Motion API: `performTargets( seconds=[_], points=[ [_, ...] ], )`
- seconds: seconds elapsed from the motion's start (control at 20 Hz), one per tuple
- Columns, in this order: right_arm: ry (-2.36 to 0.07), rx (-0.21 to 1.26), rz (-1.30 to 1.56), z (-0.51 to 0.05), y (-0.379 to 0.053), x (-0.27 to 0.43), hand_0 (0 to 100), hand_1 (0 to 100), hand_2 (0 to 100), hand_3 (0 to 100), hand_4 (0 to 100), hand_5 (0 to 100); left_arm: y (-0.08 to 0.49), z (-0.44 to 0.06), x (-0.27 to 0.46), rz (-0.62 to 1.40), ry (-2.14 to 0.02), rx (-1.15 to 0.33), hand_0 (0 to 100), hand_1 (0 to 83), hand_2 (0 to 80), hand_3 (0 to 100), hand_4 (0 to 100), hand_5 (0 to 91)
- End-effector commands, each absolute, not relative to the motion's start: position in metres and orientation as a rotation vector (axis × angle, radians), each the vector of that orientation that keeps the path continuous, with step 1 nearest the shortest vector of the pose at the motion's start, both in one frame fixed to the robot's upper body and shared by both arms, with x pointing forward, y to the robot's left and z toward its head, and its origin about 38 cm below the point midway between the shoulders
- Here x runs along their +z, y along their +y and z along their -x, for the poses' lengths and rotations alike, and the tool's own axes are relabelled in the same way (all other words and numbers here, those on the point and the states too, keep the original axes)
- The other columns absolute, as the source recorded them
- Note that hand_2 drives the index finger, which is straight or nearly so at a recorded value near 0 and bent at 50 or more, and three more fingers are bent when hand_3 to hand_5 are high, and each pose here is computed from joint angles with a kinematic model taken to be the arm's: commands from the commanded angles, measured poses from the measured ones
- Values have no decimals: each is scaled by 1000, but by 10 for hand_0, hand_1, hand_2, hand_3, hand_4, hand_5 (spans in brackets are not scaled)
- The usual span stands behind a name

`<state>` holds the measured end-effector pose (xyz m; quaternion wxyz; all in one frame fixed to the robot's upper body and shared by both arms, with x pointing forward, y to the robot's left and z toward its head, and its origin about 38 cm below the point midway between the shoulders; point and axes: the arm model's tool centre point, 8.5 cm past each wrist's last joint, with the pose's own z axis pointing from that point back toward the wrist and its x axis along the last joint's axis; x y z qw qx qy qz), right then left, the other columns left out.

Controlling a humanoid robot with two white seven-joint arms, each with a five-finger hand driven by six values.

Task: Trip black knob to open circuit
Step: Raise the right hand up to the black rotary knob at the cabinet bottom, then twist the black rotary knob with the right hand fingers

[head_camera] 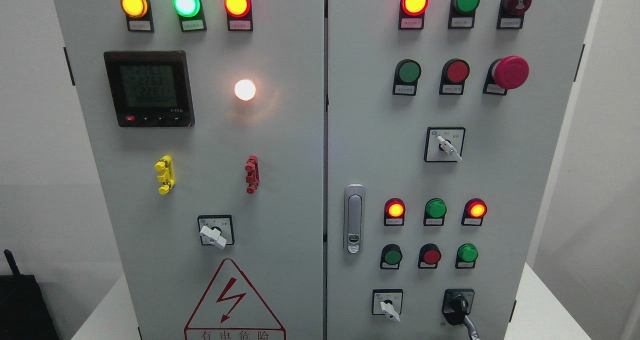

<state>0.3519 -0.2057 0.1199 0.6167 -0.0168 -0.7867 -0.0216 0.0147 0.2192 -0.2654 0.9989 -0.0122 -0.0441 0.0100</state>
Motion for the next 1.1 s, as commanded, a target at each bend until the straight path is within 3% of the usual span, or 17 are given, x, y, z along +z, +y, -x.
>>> performTargets(
  seconds=[0.0,1.05],
  points=[
    [-1881,-26,-2,-353,-194,140,816,872,44,1000,1000,931,219,-15,-265,24,-87,23,120,389,0,0,0,0],
    [-1904,2,-16,-352,-177,148,818,873,46,1000,1000,931,219,-16,-265,24,-88,23,120,389,0,0,0,0]
  ],
)
